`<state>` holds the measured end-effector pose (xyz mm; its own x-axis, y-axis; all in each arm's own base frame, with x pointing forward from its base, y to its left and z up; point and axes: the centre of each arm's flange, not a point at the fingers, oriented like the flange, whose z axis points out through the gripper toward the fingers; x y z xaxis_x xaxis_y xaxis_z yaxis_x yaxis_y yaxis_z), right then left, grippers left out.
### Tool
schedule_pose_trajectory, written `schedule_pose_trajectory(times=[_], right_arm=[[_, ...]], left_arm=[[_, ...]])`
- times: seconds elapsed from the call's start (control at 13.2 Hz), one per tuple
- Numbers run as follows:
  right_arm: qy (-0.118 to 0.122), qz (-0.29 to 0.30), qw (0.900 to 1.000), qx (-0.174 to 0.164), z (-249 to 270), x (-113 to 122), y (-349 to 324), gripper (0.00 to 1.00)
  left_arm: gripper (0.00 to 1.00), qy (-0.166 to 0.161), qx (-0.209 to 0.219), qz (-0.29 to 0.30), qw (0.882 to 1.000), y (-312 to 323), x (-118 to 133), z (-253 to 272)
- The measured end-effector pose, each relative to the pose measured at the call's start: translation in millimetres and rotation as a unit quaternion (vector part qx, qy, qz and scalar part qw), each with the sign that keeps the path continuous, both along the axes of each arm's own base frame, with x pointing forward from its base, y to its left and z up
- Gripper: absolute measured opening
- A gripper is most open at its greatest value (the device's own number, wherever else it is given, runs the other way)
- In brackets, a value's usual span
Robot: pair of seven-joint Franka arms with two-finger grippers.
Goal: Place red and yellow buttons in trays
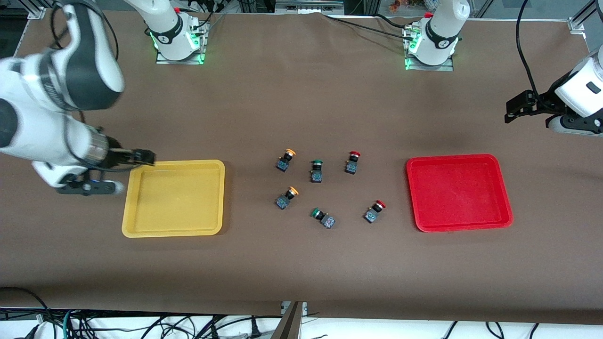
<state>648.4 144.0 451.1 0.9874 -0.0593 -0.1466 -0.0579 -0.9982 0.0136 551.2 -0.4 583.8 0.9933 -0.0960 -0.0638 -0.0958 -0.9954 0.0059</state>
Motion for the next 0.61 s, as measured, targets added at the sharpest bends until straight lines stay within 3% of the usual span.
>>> schedule_pose_trajectory(times=[0.45, 0.61], right_arm=[[-0.023, -0.092, 0.995, -0.016, -90, -9, 136, 1.0], [-0.033, -0.12, 0.992, -0.017, -117, -19, 177, 1.0]], left_arm=[[1.0, 0.006, 0.0, -0.004, 1.0, -4, -1, -1], [1.0, 0.027, 0.001, -0.021, 0.999, -23, 2, -17]])
